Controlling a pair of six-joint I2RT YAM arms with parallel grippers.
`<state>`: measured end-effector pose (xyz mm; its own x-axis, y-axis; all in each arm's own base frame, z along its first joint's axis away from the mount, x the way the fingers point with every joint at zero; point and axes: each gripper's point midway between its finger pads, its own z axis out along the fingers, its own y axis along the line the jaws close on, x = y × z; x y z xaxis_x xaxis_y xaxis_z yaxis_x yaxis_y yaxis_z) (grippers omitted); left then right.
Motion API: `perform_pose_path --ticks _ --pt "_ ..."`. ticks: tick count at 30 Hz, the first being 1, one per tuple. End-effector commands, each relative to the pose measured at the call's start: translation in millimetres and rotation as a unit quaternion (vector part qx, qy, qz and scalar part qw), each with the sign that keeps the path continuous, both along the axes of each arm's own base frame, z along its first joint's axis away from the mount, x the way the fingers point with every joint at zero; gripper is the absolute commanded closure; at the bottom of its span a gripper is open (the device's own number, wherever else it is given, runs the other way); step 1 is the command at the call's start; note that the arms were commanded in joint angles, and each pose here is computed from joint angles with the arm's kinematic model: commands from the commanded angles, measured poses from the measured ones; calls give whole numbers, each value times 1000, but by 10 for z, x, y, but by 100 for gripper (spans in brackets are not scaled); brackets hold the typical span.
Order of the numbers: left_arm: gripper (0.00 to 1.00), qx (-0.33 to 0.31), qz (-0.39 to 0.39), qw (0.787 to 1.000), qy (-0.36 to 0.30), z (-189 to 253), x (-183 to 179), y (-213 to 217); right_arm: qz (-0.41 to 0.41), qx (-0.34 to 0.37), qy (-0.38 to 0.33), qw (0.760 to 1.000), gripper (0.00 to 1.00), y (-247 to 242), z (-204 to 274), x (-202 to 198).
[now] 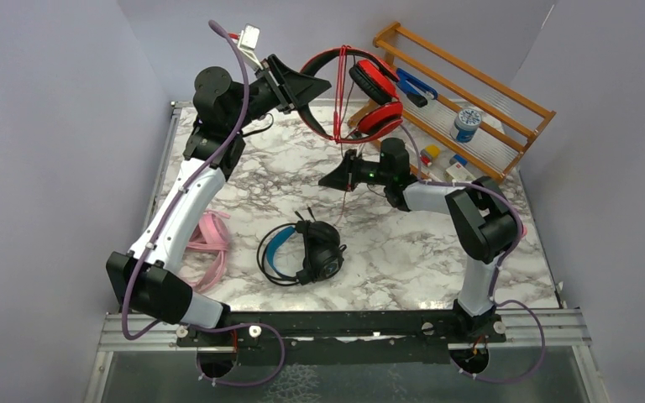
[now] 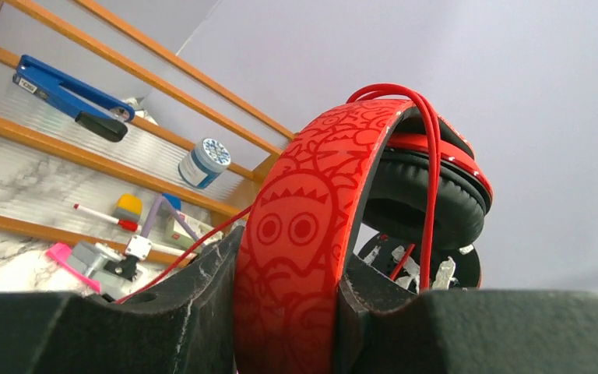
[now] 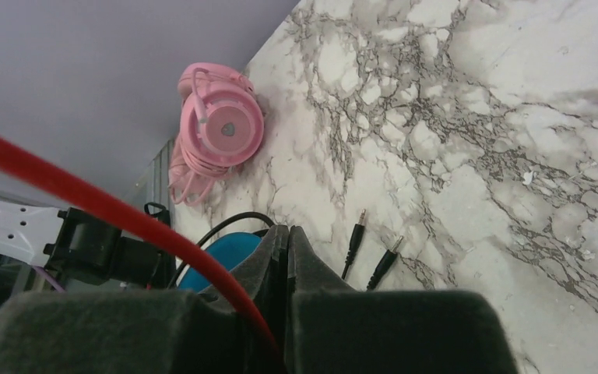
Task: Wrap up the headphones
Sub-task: Wrap the headphones cable around the headphones.
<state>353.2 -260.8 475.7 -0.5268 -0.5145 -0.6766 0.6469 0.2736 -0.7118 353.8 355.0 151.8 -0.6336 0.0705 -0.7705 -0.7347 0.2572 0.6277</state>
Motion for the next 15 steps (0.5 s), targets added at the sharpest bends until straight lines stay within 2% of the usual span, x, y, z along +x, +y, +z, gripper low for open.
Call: perform_pose_path --ticks 1,5,11,15 --pt "100 -45 31 998 -36 410 -9 87 18 37 -29 999 95 51 141 -112" --pt "100 -52 88 994 -25 439 203 186 -3 24 -21 1000 99 -4 -1 -166" --pt "100 -83 213 973 -28 493 668 462 -27 -54 -15 998 99 -83 -306 -369" --pt "100 -61 269 961 -31 372 1013 552 -42 -97 -29 994 99 -222 -310 -572"
